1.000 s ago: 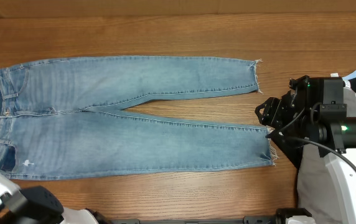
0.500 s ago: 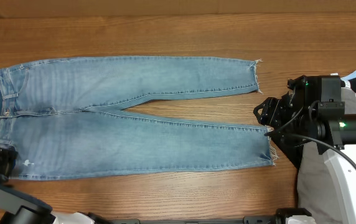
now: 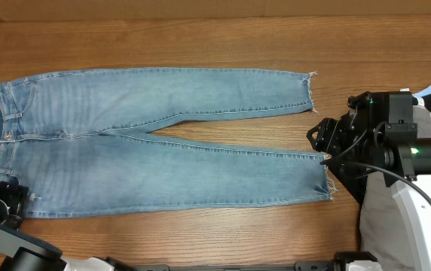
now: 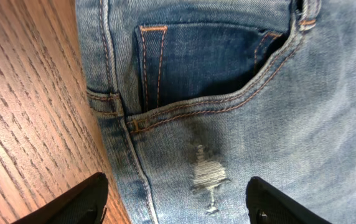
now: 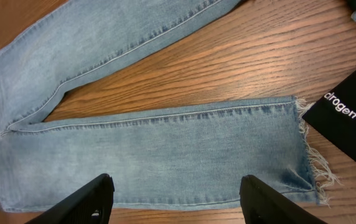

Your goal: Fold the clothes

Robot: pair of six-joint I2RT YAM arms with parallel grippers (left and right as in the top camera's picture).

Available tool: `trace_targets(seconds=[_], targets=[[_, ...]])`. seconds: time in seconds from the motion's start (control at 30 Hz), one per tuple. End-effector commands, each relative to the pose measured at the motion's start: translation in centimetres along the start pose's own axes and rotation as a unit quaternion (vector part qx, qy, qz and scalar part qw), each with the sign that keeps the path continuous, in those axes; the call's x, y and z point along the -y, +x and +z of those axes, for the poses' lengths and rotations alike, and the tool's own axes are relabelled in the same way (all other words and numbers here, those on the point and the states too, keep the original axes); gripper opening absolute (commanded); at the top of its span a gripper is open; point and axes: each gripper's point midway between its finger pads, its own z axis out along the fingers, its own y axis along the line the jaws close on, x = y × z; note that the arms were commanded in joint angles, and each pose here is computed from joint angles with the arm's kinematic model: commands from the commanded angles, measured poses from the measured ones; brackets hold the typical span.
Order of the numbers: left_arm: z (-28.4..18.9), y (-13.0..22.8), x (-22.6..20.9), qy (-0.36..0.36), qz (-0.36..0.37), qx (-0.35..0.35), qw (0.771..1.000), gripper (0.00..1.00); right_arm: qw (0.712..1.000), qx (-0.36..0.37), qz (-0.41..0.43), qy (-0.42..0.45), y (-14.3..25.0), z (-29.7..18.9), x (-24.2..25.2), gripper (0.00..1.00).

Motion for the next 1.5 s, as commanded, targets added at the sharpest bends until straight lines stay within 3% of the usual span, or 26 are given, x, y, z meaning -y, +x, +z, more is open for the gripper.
trace_targets(seconds=[0.0,0.3,0.37,0.47,0.63,0.8,0.87,0.9,0.93,1.07,1.2,1.3,1.47], targets=[[1.6,1.2,-1.1,-0.022,0.003,-0.030,0.999,0.73,1.000,0.005,-0.008,-0.006,-0.3,-0.3,-0.4,0.69],[4.7,2.1,-2.3,-0.035,-0.005,-0.068,0.997,0.70,1.000,0.003,-0.006,0.000,-0.1,-0.3,-0.2,0.69],[4.9,1.9,-2.2,-0.030,-0.005,-0.065,0.997,0.60,1.000,0.002,-0.006,0.001,-0.1,-0.3,-0.2,0.69],[5.0,1.7,-1.9,-0.022,-0.004,-0.061,0.998,0.35,1.000,0.002,-0.005,0.002,-0.1,-0.3,-0.1,0.68],[5.0,1.7,-1.7,-0.017,-0.004,-0.063,0.998,0.24,0.999,0.012,0.006,0.040,-0.4,-0.3,1.2,0.68],[4.9,2.1,-1.7,-0.016,-0.006,-0.069,0.997,0.17,0.991,0.000,0.093,0.097,0.2,0.5,4.2,0.68],[4.9,2.2,-1.6,-0.013,-0.007,-0.072,0.997,0.20,0.986,-0.017,0.122,0.111,0.7,1.2,5.3,0.68],[4.8,2.2,-1.6,-0.013,-0.008,-0.073,0.997,0.38,0.983,-0.033,0.134,0.118,1.0,1.8,6.0,0.67],[4.8,2.3,-1.6,-0.014,-0.008,-0.074,0.997,0.49,0.982,-0.044,0.140,0.121,1.3,2.1,6.3,0.67],[4.0,1.4,-2.0,-0.013,-0.022,-0.066,0.997,0.68,0.980,-0.063,0.146,0.116,1.6,2.7,6.3,0.67],[2.6,-0.8,-1.9,0.028,-0.039,-0.043,0.998,0.76,0.981,-0.061,0.145,0.116,1.5,2.7,6.2,0.67],[1.8,-2.3,-2.4,0.040,-0.039,-0.024,0.998,0.75,0.981,-0.058,0.144,0.114,1.4,2.8,6.2,0.68],[0.6,-4.9,-1.7,0.100,-0.023,0.016,0.995,0.59,0.982,-0.055,0.144,0.113,1.2,2.8,6.2,0.68]])
